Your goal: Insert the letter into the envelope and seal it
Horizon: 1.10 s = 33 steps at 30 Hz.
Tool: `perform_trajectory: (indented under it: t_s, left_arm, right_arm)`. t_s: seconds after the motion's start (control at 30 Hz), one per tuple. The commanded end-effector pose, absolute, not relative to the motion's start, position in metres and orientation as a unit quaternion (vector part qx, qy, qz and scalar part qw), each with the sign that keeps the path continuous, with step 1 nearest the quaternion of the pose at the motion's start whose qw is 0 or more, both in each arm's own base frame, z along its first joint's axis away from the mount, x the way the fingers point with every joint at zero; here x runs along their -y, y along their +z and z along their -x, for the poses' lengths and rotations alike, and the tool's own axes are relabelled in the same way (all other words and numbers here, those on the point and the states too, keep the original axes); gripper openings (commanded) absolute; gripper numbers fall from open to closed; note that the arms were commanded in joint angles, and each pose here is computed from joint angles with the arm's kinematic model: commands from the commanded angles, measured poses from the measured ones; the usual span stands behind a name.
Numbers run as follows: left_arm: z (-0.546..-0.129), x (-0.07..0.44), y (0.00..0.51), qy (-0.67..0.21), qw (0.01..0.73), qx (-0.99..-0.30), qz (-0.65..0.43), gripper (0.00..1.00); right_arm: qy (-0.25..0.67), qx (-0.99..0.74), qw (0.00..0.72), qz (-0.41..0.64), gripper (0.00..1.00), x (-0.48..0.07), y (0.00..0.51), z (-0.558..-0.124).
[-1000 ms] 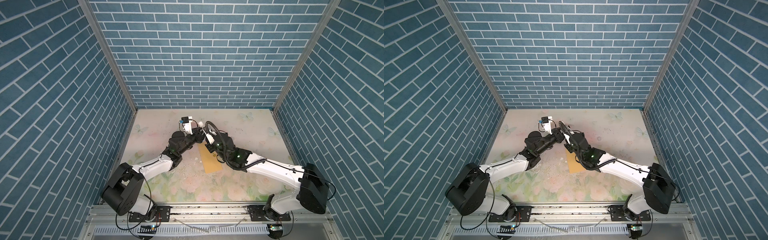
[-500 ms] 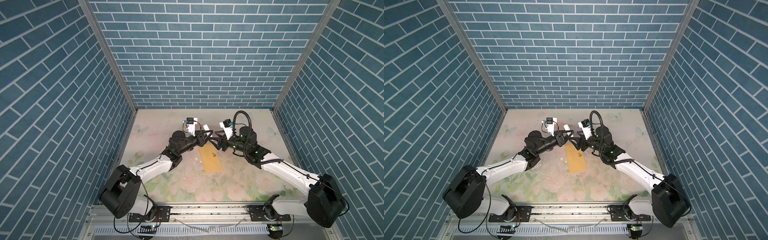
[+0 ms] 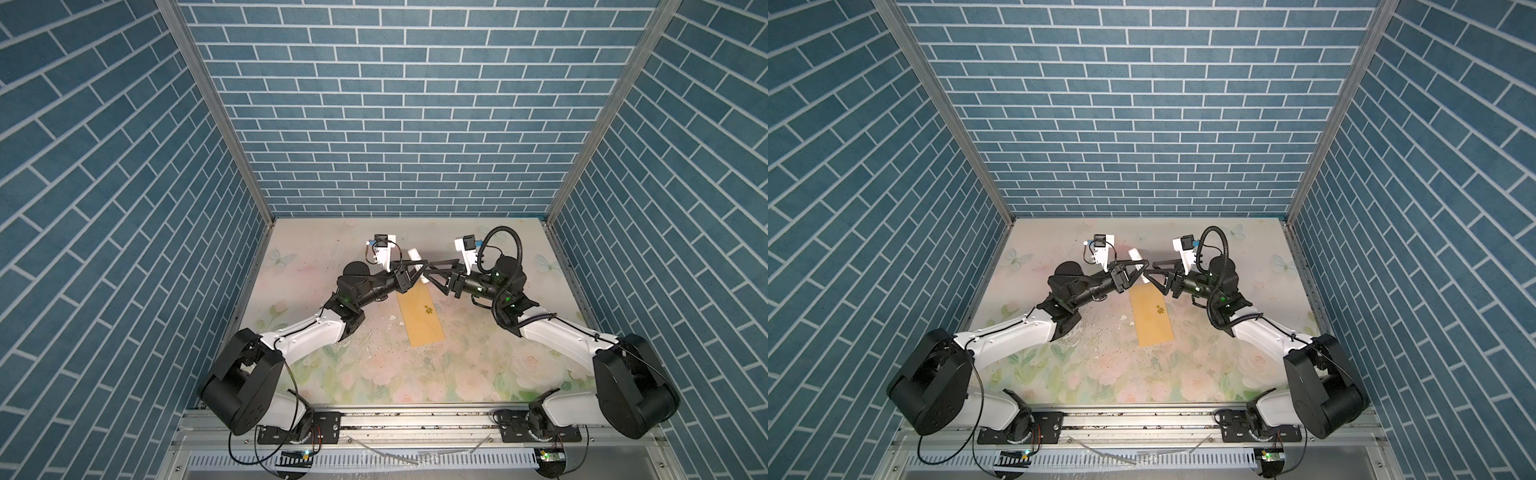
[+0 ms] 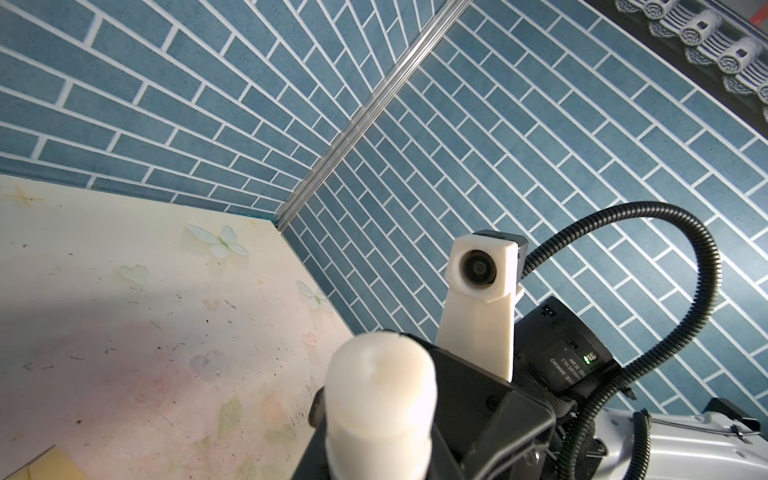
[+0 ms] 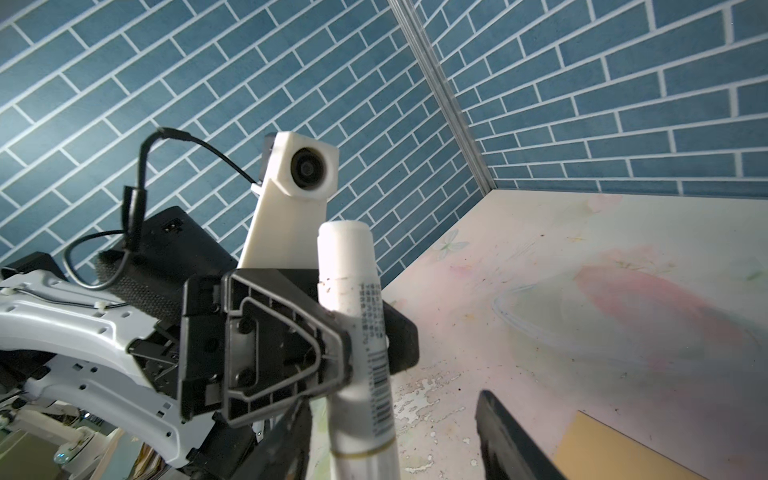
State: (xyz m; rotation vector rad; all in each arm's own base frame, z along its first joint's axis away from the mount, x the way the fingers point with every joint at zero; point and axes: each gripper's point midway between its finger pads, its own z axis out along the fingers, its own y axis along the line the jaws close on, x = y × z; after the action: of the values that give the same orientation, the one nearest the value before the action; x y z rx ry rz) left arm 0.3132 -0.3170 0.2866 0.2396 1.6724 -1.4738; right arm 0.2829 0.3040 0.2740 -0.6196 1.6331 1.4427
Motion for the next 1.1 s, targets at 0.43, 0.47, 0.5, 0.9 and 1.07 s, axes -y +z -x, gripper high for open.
perform_trajectory:
  t_s: [0.43,0.47,0.5,0.9,1.07]
  left_arm:
    - [-0.312,0.319,0.309,-0.606,0.452,-0.645,-0.109,0.0]
    - [-0.313,0.319,0.309,-0.605,0.452,-0.646,-0.11,0.0]
    - [-0.313,0.319,0.309,-0.605,0.452,-0.646,-0.11,0.0]
    - [-0.315,0.318,0.306,-0.6,0.455,-0.649,-0.107,0.0]
    - [-0.315,0.319,0.306,-0.6,0.455,-0.649,-0.107,0.0]
  right_arm:
    - [0.638,-0.622,0.373,0.258,0.39,-0.313,0.276,-0.27]
    - [0.638,-0.622,0.373,0.259,0.38,-0.312,0.276,-0.269]
    - [0.638,-0.623,0.372,0.259,0.38,-0.312,0.276,-0.269]
    - [0.638,-0.634,0.355,0.255,0.39,-0.314,0.264,-0.268]
    - [0.639,-0.635,0.353,0.254,0.33,-0.314,0.264,-0.269]
